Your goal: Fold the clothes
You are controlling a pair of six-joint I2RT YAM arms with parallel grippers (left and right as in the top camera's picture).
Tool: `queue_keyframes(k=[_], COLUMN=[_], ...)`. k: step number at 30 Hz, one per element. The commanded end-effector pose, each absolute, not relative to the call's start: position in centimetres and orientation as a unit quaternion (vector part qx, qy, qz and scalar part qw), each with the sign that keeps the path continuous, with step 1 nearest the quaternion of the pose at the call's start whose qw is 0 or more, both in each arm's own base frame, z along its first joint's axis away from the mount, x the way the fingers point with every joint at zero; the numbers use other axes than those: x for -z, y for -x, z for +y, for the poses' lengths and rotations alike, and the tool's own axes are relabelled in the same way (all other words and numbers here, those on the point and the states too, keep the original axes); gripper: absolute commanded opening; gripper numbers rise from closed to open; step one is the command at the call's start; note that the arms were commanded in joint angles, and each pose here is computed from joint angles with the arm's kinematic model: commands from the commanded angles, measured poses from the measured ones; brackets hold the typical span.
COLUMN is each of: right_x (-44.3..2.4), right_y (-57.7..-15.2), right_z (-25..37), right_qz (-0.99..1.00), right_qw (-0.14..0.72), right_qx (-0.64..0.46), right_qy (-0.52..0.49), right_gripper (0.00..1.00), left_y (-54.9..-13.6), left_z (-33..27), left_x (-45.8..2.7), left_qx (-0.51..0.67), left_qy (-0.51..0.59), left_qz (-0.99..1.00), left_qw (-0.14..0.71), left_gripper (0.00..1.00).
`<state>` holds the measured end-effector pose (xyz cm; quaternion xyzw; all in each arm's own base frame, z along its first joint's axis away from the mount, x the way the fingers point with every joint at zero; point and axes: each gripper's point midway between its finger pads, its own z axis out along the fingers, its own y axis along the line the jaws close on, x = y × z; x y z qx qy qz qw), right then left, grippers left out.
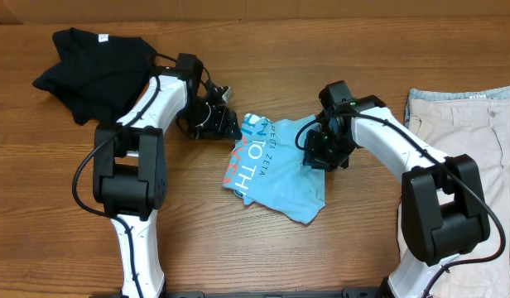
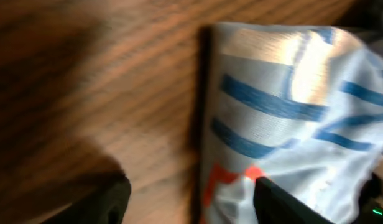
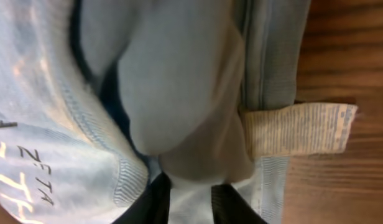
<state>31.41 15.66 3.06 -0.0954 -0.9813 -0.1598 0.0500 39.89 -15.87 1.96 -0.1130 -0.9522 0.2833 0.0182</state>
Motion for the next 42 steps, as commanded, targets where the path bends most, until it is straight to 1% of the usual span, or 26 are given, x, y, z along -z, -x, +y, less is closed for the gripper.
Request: queue_keyframes(k=[1,4,7,8,9,10,12,13,14,17,20,22,23,24,25,27,28,29,33,34,35,36,37,39,41,42], right_x=[-4.6,-6.2,-8.3,-8.7,-9.0,-9.2,-9.3,-9.3,-9.4,-9.5,-8.6,-6.9,-6.1,-5.2,-4.7,-3.8,-3.4,-3.0,-2.6,-2.5,-2.5,-2.5,-2.5,-2.7,-3.4,-3.8], right_y=[-32.5,-33.3,-34.6,-35.0,-35.3,-35.7,-36.1,-36.3,-36.6,-37.2,-37.7,-37.7,-37.5,-37.2,-37.1,-36.6,-36.3,-36.1,-35.8,-35.8,-35.7,-35.6,-35.4,-35.1,-34.9,-34.9], right_z=[15.4,16.1,17.3,17.3,17.4,17.6,17.7,17.7,17.8,17.9,17.3,16.2,16.0,15.9,16.1,16.7,16.7,16.6,16.0,15.6,15.3,15.0,14.9,14.7,14.7,14.7], right_qz=[-0.981,-0.982,-0.975,-0.974,-0.973,-0.971,-0.97,-0.969,-0.968,-0.967,-0.972,-0.978,-0.98,-0.981,-0.981,-0.979,-0.98,-0.98,-0.98,-0.979,-0.978,-0.976,-0.974,-0.974,-0.976,-0.977], right_qw=[0.025,0.001,-0.044,-0.056,-0.065,-0.072,-0.08,-0.084,-0.09,-0.104,-0.107,-0.098,-0.092,-0.082,-0.075,-0.06,-0.053,-0.046,-0.032,-0.028,-0.023,-0.016,-0.01,-0.005,-0.01,-0.015], right_qx=[0.162,0.182,0.217,0.22,0.223,0.226,0.23,0.231,0.233,0.233,0.21,0.176,0.167,0.165,0.17,0.186,0.187,0.184,0.173,0.169,0.168,0.167,0.17,0.172,0.173,0.174], right_qy=[0.099,0.056,0.005,0.004,0.004,0.006,0.012,0.012,0.01,0.009,0.021,0.049,0.054,0.055,0.054,0.052,0.053,0.055,0.092,0.108,0.126,0.142,0.148,0.147,0.131,0.124], right_gripper=[0.3,0.29,0.16,0.11,0.11,0.15,0.42,0.49,0.53,0.56,0.56,0.56,0.54,0.43,0.29,0.08,0.04,0.04,0.04,0.04,0.08,0.18,0.24,0.3,0.34,0.38], left_y=[-40.6,-41.3,-41.7,-41.8,-41.9,-42.0,-41.8,-41.6,-41.3,-40.4,-40.0,-40.2,-40.3,-40.5,-40.6,-40.9,-41.1,-41.3,-42.3,-42.7,-42.9,-43.1,-43.2,-43.3,-43.1,-42.8], left_z=[-18.0,-19.0,-19.2,-19.1,-18.9,-18.7,-18.9,-19.3,-19.7,-20.3,-19.4,-18.7,-18.4,-18.2,-18.0,-17.6,-17.2,-16.6,-14.9,-14.8,-14.9,-15.1,-15.3,-15.2,-14.6,-14.3], left_x=[-4.2,-5.3,-4.9,-4.5,-4.0,-3.5,-2.8,-2.6,-2.3,-1.3,-0.2,0.1,0.2,0.2,0.2,0.3,0.3,0.4,-0.1,-0.7,-1.4,-2.5,-3.9,-6.4,-8.7,-9.7], left_qx=[-0.357,-0.391,-0.377,-0.358,-0.339,-0.32,-0.3,-0.299,-0.299,-0.288,-0.25,-0.231,-0.226,-0.224,-0.223,-0.223,-0.218,-0.212,-0.224,-0.244,-0.267,-0.295,-0.329,-0.375,-0.4,-0.407], left_qy=[0.116,0.122,0.131,0.132,0.129,0.126,0.126,0.13,0.135,0.145,0.142,0.127,0.12,0.113,0.106,0.101,0.098,0.092,0.063,0.056,0.05,0.049,0.054,0.058,0.066,0.072], left_qz=[-0.927,-0.912,-0.917,-0.924,-0.932,-0.939,-0.945,-0.945,-0.944,-0.946,-0.958,-0.965,-0.967,-0.968,-0.969,-0.97,-0.971,-0.973,-0.972,-0.968,-0.962,-0.954,-0.942,-0.925,-0.914,-0.91], left_qw=[0.009,-0.008,-0.02,-0.021,-0.021,-0.021,-0.02,-0.019,-0.017,-0.008,-0.003,-0.001,-0.001,-0.002,-0.003,-0.006,-0.008,-0.01,-0.017,-0.019,-0.019,-0.019,-0.019,-0.018,-0.014,-0.01], left_gripper=[0.71,0.7,0.49,0.43,0.37,0.31,0.29,0.3,0.3,0.32,0.26,0.22,0.21,0.2,0.18,0.12,0.06,0.04,0.04,0.22,0.58,0.66,0.7,0.73,0.74,0.72])
